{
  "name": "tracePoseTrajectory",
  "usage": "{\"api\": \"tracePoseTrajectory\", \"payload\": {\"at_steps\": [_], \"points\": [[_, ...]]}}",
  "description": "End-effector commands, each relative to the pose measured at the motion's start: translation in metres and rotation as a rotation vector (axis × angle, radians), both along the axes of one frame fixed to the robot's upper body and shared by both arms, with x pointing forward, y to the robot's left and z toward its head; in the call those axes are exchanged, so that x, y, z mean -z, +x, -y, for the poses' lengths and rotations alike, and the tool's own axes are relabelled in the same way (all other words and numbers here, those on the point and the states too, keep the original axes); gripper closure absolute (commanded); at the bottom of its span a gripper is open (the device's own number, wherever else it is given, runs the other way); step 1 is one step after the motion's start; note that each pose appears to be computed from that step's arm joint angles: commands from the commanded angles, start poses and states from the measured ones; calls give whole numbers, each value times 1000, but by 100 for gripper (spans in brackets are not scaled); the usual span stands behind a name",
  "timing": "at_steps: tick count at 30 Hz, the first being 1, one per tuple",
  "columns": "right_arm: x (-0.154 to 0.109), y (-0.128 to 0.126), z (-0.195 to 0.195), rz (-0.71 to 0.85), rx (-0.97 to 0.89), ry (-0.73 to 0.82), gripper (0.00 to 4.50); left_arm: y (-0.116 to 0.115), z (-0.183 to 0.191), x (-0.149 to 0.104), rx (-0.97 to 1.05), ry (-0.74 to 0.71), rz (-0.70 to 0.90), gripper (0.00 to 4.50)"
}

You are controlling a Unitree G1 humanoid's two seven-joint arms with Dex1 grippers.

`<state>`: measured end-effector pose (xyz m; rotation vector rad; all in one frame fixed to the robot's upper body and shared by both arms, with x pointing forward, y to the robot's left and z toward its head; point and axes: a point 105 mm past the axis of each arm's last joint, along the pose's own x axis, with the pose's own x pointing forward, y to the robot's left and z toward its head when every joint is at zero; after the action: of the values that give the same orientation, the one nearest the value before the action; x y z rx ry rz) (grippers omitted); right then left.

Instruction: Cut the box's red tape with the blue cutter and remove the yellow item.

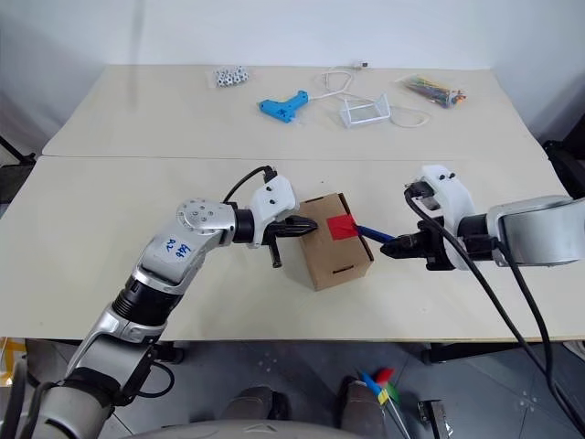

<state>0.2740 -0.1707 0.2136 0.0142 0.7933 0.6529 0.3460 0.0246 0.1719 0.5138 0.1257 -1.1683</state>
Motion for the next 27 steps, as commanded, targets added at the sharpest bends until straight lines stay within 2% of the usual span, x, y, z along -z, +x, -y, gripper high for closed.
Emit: {"api": "tracePoseTrajectory", "payload": {"at_steps": [1,5,10,15,19,24,27], "points": [[-4,-9,-2,-24,-50,5,436,-6,-4,39,-8,98,-125,448],[6,-36,7,-130,-116,-65,436,-6,-5,39,-13,99,-127,448],[3,-44,13,-140,-112,-60,436,-7,-5,40,-13,99,-129,448],[-25,-45,15,-58,-116,11,436,-6,-5,38,-9,88,-118,448],[-51,-45,37,3,-28,47,436,-2,-11,23,22,31,-74,448],[-62,-29,75,248,100,253,436,-3,-15,-7,109,-83,-39,448],[-52,-8,105,489,210,261,436,-3,-29,-33,160,-149,9,448]]}}
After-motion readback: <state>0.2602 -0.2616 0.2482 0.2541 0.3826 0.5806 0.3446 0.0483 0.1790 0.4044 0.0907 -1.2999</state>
